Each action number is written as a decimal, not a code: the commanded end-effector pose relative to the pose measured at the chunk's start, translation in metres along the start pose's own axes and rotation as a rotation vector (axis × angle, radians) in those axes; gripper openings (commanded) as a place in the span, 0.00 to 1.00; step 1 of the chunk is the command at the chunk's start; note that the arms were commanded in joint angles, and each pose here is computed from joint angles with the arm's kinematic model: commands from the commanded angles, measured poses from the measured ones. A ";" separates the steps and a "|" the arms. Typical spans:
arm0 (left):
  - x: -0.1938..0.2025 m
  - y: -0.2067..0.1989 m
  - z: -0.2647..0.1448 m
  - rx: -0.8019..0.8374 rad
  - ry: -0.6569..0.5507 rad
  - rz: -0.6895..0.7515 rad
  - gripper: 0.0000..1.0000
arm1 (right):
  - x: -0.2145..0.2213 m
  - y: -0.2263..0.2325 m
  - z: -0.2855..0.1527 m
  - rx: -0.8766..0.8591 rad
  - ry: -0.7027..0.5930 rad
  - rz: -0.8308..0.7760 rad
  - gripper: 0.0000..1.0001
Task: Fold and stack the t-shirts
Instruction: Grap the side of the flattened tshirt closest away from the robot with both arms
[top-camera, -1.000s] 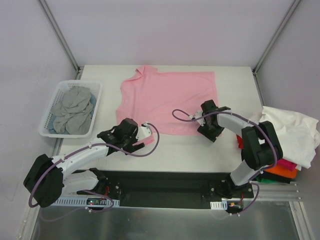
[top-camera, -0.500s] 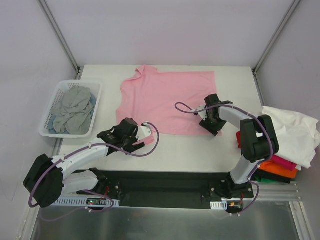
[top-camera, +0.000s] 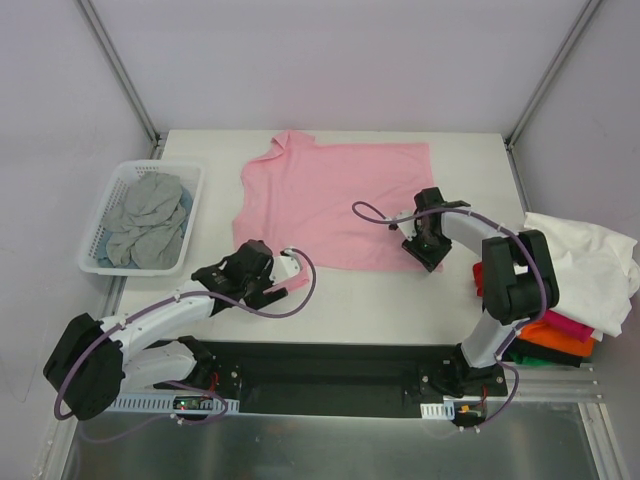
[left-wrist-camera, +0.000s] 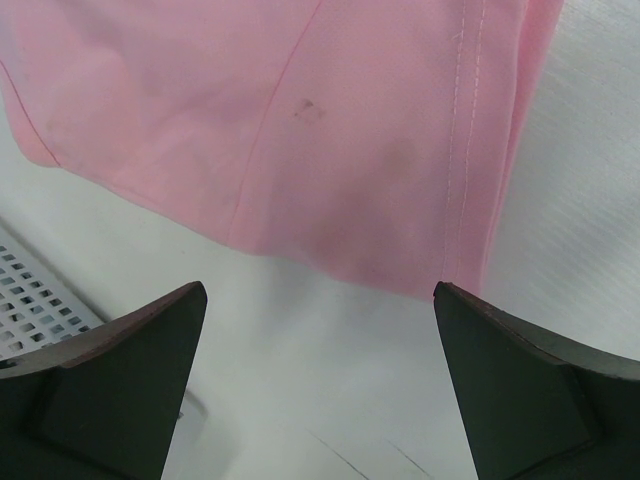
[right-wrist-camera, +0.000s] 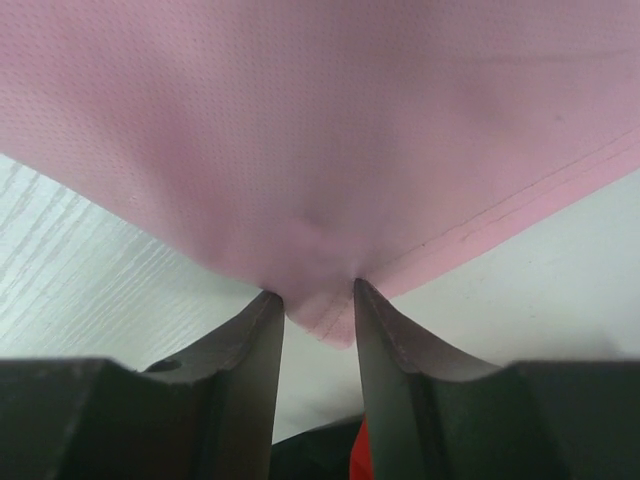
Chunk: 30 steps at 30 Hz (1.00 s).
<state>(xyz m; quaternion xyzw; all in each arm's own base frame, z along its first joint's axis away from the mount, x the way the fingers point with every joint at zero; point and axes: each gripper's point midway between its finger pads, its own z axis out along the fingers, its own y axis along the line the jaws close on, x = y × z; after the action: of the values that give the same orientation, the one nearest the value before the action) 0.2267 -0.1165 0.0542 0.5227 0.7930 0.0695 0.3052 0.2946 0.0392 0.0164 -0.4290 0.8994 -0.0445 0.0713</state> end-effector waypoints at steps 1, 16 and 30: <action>0.006 0.004 -0.003 -0.032 -0.001 -0.020 0.98 | -0.002 0.016 0.003 -0.120 -0.025 0.013 0.33; -0.009 -0.015 0.013 0.110 0.006 -0.060 0.98 | -0.002 0.010 -0.008 -0.119 -0.027 0.029 0.11; -0.004 -0.029 -0.001 0.153 -0.035 -0.105 0.98 | -0.001 0.010 -0.004 -0.132 -0.021 0.041 0.10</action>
<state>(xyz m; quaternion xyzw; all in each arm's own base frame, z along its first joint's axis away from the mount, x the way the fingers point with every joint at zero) 0.2164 -0.1357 0.0470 0.5127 0.8076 0.0041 0.2913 0.2899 0.0430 0.0173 -0.4173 0.9066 0.0035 0.0632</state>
